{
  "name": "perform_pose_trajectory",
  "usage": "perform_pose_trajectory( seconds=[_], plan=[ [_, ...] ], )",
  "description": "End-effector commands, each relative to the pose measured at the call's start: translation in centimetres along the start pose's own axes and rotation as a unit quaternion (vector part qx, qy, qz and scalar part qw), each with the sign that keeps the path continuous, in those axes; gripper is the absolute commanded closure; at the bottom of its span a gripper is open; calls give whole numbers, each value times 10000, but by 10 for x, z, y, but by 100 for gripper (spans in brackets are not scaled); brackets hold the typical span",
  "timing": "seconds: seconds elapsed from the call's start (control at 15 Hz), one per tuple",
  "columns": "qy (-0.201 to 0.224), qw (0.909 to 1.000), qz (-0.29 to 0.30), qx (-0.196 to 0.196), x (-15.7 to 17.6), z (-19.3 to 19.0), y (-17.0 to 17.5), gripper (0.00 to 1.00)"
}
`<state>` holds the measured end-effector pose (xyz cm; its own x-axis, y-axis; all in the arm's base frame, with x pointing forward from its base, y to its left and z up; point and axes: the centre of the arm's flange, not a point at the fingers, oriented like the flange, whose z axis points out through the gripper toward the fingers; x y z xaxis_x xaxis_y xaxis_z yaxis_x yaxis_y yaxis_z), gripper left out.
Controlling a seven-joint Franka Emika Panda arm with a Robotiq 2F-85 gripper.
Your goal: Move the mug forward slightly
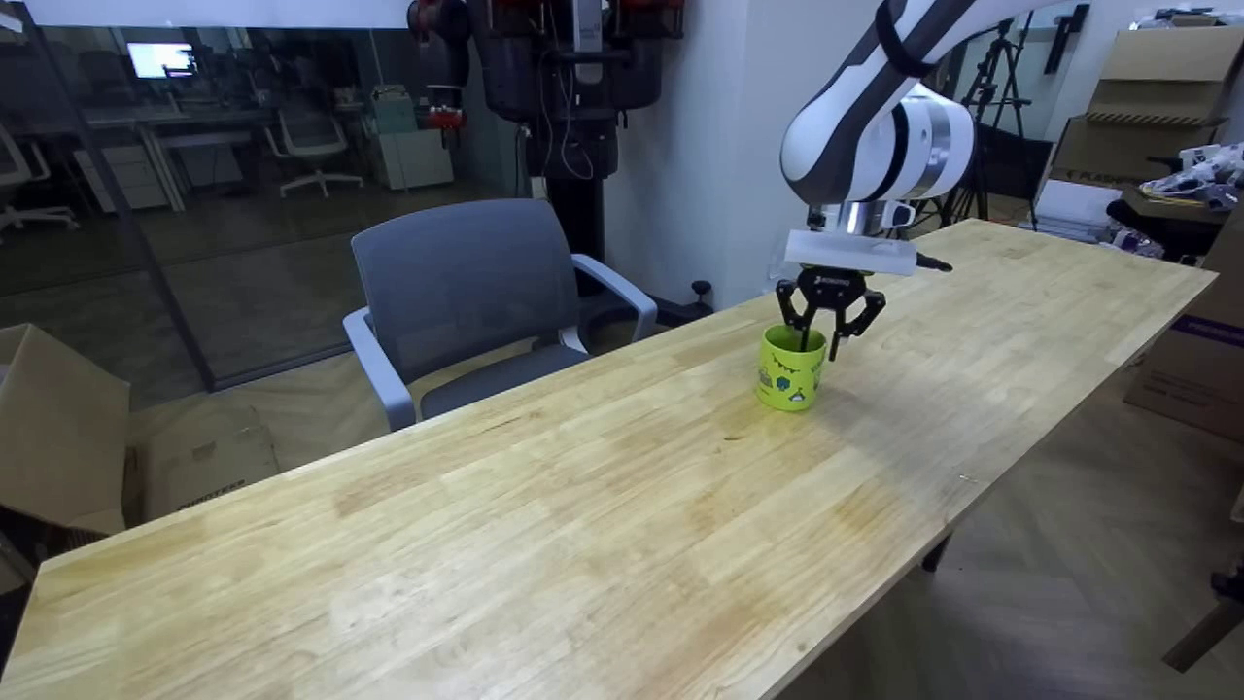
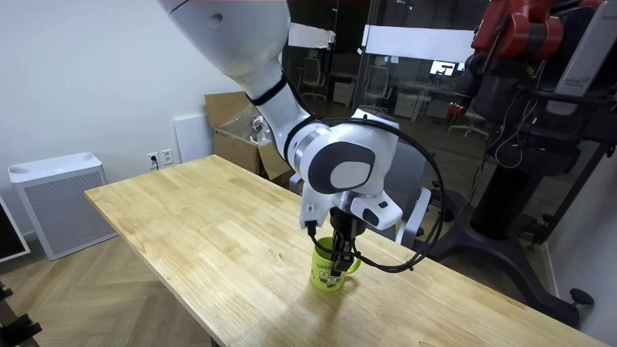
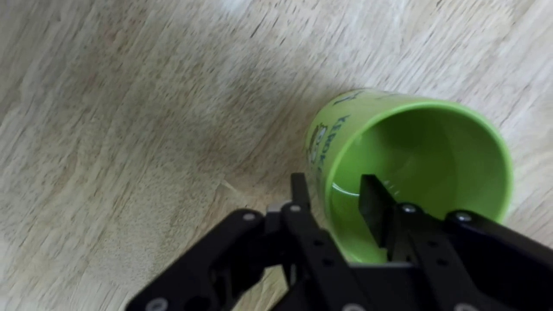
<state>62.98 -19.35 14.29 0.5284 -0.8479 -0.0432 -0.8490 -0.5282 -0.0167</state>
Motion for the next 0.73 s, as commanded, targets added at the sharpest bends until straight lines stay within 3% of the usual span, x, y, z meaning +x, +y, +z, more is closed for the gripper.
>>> perform_pose_trajectory(
  seconds=[0.0, 0.33, 0.47, 0.53, 0.67],
  plan=[
    [216, 9995, 230, 4, -4, -17, -7, 30],
    [569, 9978, 260, 213, -17, -42, -10, 1],
    [451, 9978, 259, 411, -22, -50, -13, 0],
    [485, 9984, 95, 271, -7, -34, -17, 1],
    [469, 9983, 103, 329, -11, -41, -19, 0]
  ],
)
